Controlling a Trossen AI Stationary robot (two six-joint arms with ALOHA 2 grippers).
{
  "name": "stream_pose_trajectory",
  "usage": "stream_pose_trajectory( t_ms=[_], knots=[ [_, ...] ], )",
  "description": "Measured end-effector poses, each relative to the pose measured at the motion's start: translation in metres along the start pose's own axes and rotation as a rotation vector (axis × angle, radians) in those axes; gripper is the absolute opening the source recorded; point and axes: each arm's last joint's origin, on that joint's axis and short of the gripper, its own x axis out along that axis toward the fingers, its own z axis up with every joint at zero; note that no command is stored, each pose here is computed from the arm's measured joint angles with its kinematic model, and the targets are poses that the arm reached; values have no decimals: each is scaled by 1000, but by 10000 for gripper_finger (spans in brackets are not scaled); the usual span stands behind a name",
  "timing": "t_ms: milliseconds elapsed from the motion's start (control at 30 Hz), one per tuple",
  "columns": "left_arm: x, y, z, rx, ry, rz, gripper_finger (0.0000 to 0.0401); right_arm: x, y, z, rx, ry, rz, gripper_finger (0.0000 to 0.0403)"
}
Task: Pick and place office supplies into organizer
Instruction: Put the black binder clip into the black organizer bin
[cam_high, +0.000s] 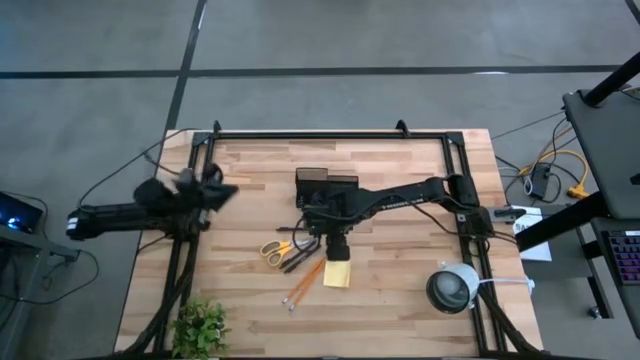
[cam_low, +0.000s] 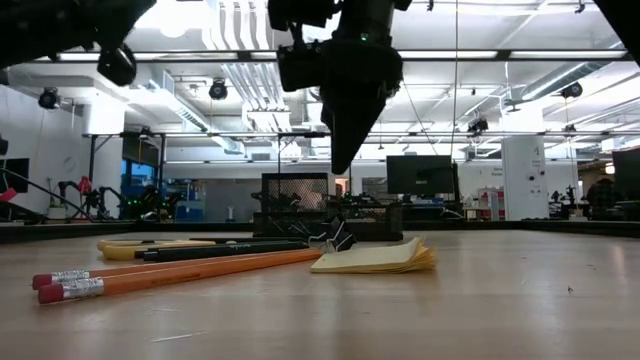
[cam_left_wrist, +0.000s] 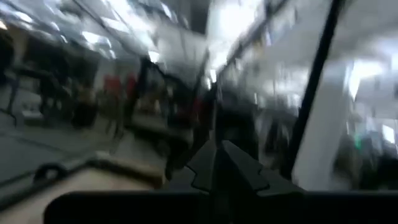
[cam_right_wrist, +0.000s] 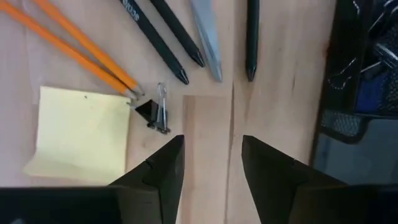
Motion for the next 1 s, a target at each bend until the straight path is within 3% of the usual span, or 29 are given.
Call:
stream_pose_trajectory(
  t_ms=[67,267,600,833,1000],
  knots=[
    [5,-2,-1,18,78,-57,8,1,7,-2,-57,10,20,154],
    [16,-6,-2,-104,190,-199,8,15,26,1,-234,-47,38,173],
    [22,0,-27,-198,335,-188,8,47,26,-11,-196,-9,26,198],
    [33,4,-37,-143,442,-152,8,64,27,-13,-190,-8,29,192],
    [46,8,-45,-81,540,-133,8,69,26,-14,-187,-16,28,157]
  ],
)
